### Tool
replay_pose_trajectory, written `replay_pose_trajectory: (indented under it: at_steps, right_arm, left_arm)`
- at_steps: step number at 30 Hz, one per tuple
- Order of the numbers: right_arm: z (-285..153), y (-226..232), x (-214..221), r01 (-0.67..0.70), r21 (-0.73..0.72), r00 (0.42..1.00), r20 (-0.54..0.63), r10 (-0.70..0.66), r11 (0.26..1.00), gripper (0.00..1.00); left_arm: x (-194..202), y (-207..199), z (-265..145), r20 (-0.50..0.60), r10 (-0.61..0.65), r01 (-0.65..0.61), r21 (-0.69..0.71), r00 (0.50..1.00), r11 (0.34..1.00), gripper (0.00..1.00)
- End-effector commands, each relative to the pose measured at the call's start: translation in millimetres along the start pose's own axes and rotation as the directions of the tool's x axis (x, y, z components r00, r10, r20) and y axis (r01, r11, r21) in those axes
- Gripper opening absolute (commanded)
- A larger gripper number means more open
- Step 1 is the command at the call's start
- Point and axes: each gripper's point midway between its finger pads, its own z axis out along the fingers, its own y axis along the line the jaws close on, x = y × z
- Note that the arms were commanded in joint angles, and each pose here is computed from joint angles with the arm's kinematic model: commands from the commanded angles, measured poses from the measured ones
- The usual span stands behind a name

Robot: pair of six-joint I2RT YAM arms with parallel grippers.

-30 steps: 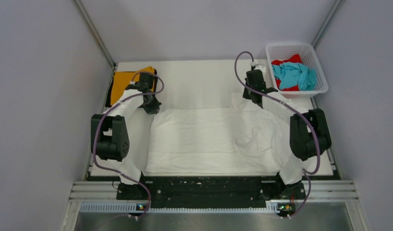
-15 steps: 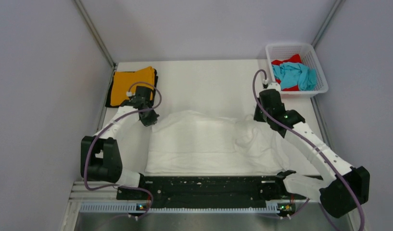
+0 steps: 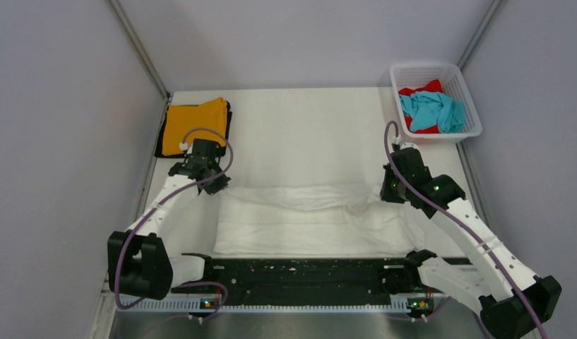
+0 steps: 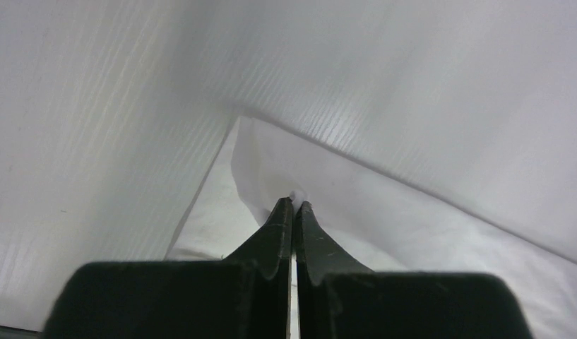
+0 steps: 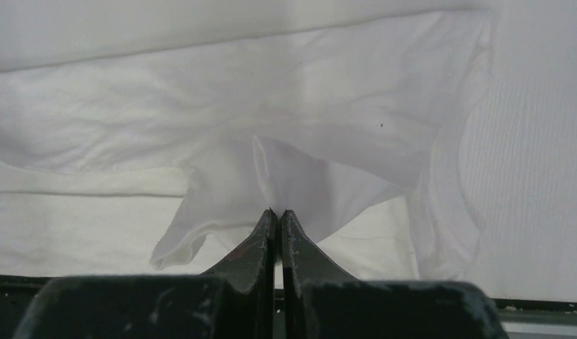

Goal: Fold and stack the t-shirts
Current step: Fold the other side of the tshirt into a rectangle, then rotate the tshirt 90 degrees

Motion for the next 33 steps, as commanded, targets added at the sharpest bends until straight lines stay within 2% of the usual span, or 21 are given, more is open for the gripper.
replay_pose_trajectory:
  at_steps: [1,8,9,11,12,13,15,17,20,21,23,24,25,26,28,30,33]
  right_arm:
    - [-3.0,-3.8,32.3,-0.010,-0.008,0.995,-0.097,0.009,1.000,0.00]
    - [8.3,-7.5,59.0,-0.025,-0.007,0.986,-0.163,0.023,1.000,0.00]
    - [9.7,-7.7,64.3,-0.026,-0.009,0.983,-0.180,0.024,1.000,0.01]
    - [9.6,-4.5,71.9,-0.042,-0.023,0.977,-0.212,0.036,0.999,0.11]
    - [8.1,-1.2,76.6,-0.052,-0.042,0.972,-0.233,0.041,0.998,0.16]
    - [5.6,-0.6,83.1,-0.068,-0.043,0.964,-0.261,0.054,0.997,0.24]
    - [-0.9,-4.6,95.4,-0.073,-0.028,0.949,-0.310,0.060,0.997,0.40]
    - [-9.8,-9.8,100.5,-0.073,-0.017,0.944,-0.323,0.063,0.997,0.49]
    - [-22.1,-10.3,86.7,-0.037,-0.050,0.965,-0.261,0.023,0.998,0.65]
    - [-24.9,-8.0,78.5,-0.035,-0.066,0.974,-0.225,0.019,0.997,0.70]
    - [-27.0,0.2,61.2,-0.039,-0.108,0.988,-0.151,0.023,0.993,0.87]
    - [-25.5,4.8,54.4,-0.050,-0.126,0.992,-0.123,0.034,0.991,0.97]
    - [-23.2,10.6,47.3,-0.067,-0.150,0.994,-0.093,0.053,0.986,0.98]
    - [-19.6,15.3,42.9,-0.085,-0.167,0.995,-0.074,0.073,0.982,0.99]
    - [-7.6,21.7,37.6,-0.145,-0.176,0.989,-0.051,0.138,0.974,0.99]
    - [9.9,18.6,44.6,-0.219,-0.125,0.975,-0.073,0.211,0.968,0.99]
    - [34.0,18.8,61.5,-0.275,-0.075,0.955,-0.138,0.263,0.959,0.99]
  left_arm:
    - [3.1,2.0,1.2,0.023,-0.007,0.006,0.016,1.000,1.000,0.00]
    - [14.7,16.1,10.8,0.009,-0.017,0.017,-0.031,1.000,0.999,0.00]
    - [16.0,15.8,12.2,0.002,-0.020,0.020,-0.031,1.000,0.999,0.00]
    - [18.1,17.4,12.3,-0.005,-0.032,0.032,-0.040,0.999,0.999,0.01]
    - [18.4,21.0,10.9,0.000,-0.043,0.043,-0.057,0.999,0.997,0.08]
    - [17.5,24.5,8.2,0.012,-0.056,0.057,-0.072,0.998,0.996,0.18]
    - [15.4,30.6,-1.4,0.038,-0.079,0.082,-0.090,0.996,0.993,0.32]
    - [15.1,36.4,-13.8,0.062,-0.089,0.095,-0.092,0.994,0.991,0.46]
    - [11.4,48.7,-37.6,0.115,-0.103,0.116,-0.111,0.988,0.987,0.53]
    - [9.0,51.5,-46.3,0.136,-0.107,0.123,-0.109,0.985,0.986,0.58]
    - [2.7,50.4,-60.0,0.179,-0.097,0.112,-0.072,0.979,0.991,0.73]
    - [-0.7,44.9,-64.4,0.196,-0.098,0.107,-0.032,0.976,0.994,0.86]
    - [-3.8,35.9,-68.0,0.207,-0.090,0.088,0.022,0.974,0.996,0.97]
    - [-6.1,23.5,-71.2,0.208,-0.094,0.077,0.088,0.974,0.993,0.98]
    - [-3.8,-3.8,-70.4,0.171,-0.091,0.052,0.220,0.981,0.974,0.99]
    - [4.5,-32.0,-64.0,0.100,-0.079,0.040,0.347,0.992,0.937,0.99]
    - [24.1,-55.2,-45.5,-0.018,-0.045,0.049,0.421,0.999,0.906,0.99]
